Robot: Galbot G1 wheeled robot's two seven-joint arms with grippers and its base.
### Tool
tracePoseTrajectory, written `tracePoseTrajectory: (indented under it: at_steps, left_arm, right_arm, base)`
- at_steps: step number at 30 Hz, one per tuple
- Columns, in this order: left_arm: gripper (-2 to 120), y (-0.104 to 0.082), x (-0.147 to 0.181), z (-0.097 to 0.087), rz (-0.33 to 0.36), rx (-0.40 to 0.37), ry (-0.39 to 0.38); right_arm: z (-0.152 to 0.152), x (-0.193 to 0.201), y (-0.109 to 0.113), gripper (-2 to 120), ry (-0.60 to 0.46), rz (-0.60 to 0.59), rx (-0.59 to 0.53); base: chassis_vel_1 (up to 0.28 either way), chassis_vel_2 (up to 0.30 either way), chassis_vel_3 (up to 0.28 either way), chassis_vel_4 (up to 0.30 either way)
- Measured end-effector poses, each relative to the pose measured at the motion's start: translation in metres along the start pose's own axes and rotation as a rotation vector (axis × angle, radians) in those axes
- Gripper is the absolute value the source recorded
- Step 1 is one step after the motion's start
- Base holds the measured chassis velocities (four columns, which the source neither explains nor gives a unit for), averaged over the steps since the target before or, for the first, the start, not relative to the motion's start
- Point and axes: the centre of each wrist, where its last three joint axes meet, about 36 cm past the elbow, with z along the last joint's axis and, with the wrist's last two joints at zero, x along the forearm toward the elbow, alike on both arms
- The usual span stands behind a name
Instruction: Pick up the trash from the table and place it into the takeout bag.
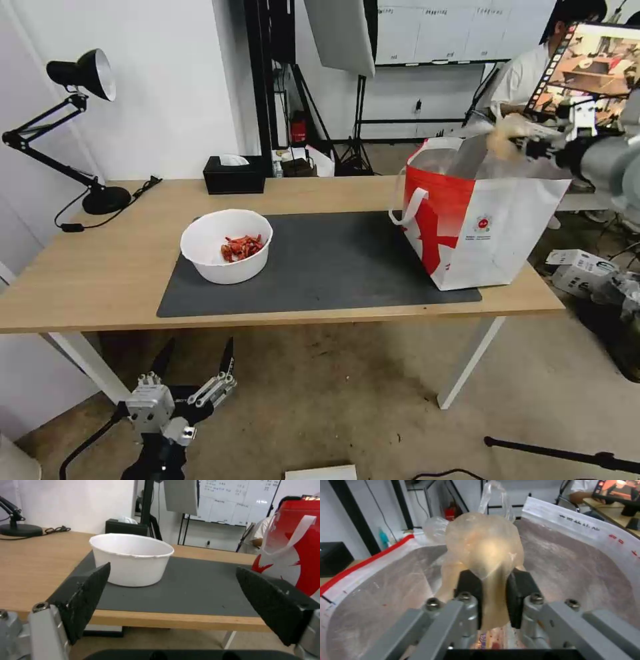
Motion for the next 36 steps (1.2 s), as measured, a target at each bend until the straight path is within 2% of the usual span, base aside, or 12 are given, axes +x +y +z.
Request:
tracePoseTrajectory:
  at_steps: [2,5,6,9,14,17,18,21,24,30,32,36]
  left_arm:
    - [100,0.0,0.0,0.0,0.0,0.0,0.0]
    - [100,-0.001,0.0,-0.001,0.0,-0.003,-0.001]
    - [100,-0.001,0.0,-0.001,0.0,-0.003,-0.001]
    - [100,-0.001,0.0,-0.002,0.0,-0.009,-0.003]
    - [100,-0.002,0.0,-0.002,0.001,-0.013,-0.005]
    - [100,-0.002,0.0,-0.003,0.001,-0.016,-0.006]
    - [100,-0.002,0.0,-0.003,0.001,-0.016,-0.006]
    - [100,-0.002,0.0,-0.003,0.001,-0.016,-0.007]
    - [100,-0.002,0.0,-0.003,0.001,-0.016,-0.007]
    - [100,-0.002,0.0,-0.003,0.0,-0.016,-0.007]
    - [100,-0.003,0.0,-0.003,0.0,-0.015,-0.009]
    - [100,-0.003,-0.001,-0.003,0.001,-0.012,-0.012]
  right_arm:
    - [0.001,0.0,-0.001,26,0.0,0.004,-0.004]
    - [0.004,-0.004,-0.006,41,0.001,0.017,-0.019]
    - [0.004,-0.004,-0.006,41,0.001,0.017,-0.019]
    - [0.005,-0.007,-0.007,56,-0.01,0.022,-0.03]
    - [0.006,-0.009,-0.006,69,-0.016,0.02,-0.035]
    - [0.006,-0.007,-0.001,84,-0.026,0.016,-0.03]
    - [0.006,-0.007,-0.001,84,-0.026,0.016,-0.03]
    - [0.004,0.009,0.011,97,-0.05,-0.004,-0.001]
    - [0.004,0.018,0.015,99,-0.062,-0.01,0.012]
    - [0.003,0.066,0.035,100,-0.126,-0.023,0.062]
    - [0.009,0.093,0.058,100,-0.133,-0.024,0.058]
    - [0.02,0.108,0.073,100,-0.126,-0.022,0.059]
  base:
    - [0.0,0.0,0.0,0.0]
    - [0.0,0.0,0.0,0.0]
    - [0.0,0.0,0.0,0.0]
    - [0.0,0.0,0.0,0.0]
    - [0.0,0.0,0.0,0.0]
    - [0.0,0.0,0.0,0.0]
    - [0.0,0.0,0.0,0.0]
    - [0.0,0.0,0.0,0.0]
    - [0.0,0.0,0.0,0.0]
    - [0.0,0.0,0.0,0.0]
    - [0.0,0.0,0.0,0.0]
    - [0.0,0.0,0.0,0.0]
